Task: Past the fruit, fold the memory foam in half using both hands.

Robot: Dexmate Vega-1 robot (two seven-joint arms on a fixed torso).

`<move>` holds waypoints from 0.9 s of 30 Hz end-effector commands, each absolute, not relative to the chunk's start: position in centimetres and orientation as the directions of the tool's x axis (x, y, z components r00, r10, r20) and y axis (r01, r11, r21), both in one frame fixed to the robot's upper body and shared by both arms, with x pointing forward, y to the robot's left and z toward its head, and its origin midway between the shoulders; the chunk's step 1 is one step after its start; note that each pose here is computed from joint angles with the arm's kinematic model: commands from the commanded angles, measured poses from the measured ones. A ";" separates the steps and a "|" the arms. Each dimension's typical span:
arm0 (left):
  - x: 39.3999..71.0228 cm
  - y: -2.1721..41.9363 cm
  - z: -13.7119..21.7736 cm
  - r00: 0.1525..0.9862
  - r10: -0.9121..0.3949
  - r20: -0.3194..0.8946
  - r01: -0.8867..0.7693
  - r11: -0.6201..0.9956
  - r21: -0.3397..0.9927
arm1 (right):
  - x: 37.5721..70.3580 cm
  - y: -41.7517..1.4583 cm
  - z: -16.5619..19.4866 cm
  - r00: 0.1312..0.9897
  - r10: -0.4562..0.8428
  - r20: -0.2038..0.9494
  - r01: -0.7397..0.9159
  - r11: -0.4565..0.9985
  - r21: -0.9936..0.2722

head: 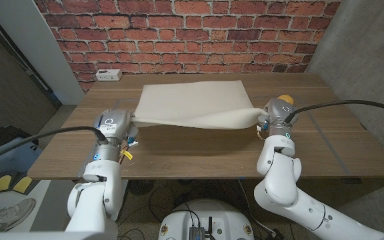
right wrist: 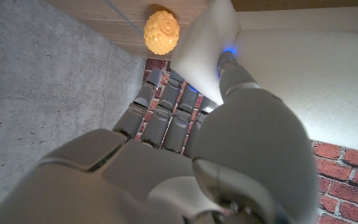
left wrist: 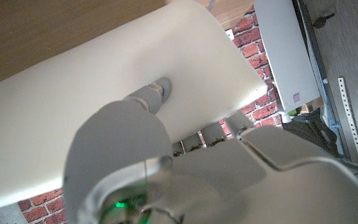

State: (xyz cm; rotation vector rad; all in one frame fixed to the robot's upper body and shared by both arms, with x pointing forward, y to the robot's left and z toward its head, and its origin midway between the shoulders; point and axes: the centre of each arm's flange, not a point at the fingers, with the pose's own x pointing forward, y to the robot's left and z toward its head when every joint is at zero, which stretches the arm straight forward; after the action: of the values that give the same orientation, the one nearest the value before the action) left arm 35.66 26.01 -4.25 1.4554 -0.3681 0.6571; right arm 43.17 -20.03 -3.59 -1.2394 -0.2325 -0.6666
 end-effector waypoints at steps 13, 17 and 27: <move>31.3 26.1 -0.2 0.928 0.024 0.371 -0.372 0.099 0.923 | 38.9 -22.1 -4.9 0.882 -0.304 0.359 0.426 0.190 -0.885; 30.9 26.0 0.6 0.950 -0.033 0.312 -0.307 0.113 0.945 | 38.9 -22.1 -4.9 0.891 -0.294 0.344 0.409 0.194 -0.892; 31.0 26.5 1.7 0.990 -0.117 0.074 -0.057 0.141 0.988 | 38.1 -22.5 -4.3 0.895 -0.292 0.337 0.404 0.210 -0.890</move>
State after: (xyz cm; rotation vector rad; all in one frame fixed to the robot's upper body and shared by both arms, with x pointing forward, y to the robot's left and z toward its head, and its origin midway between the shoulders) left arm 31.62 26.48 0.75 1.4397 -0.2563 0.2137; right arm 38.99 -21.74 -4.51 -1.2694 -0.1236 -0.5035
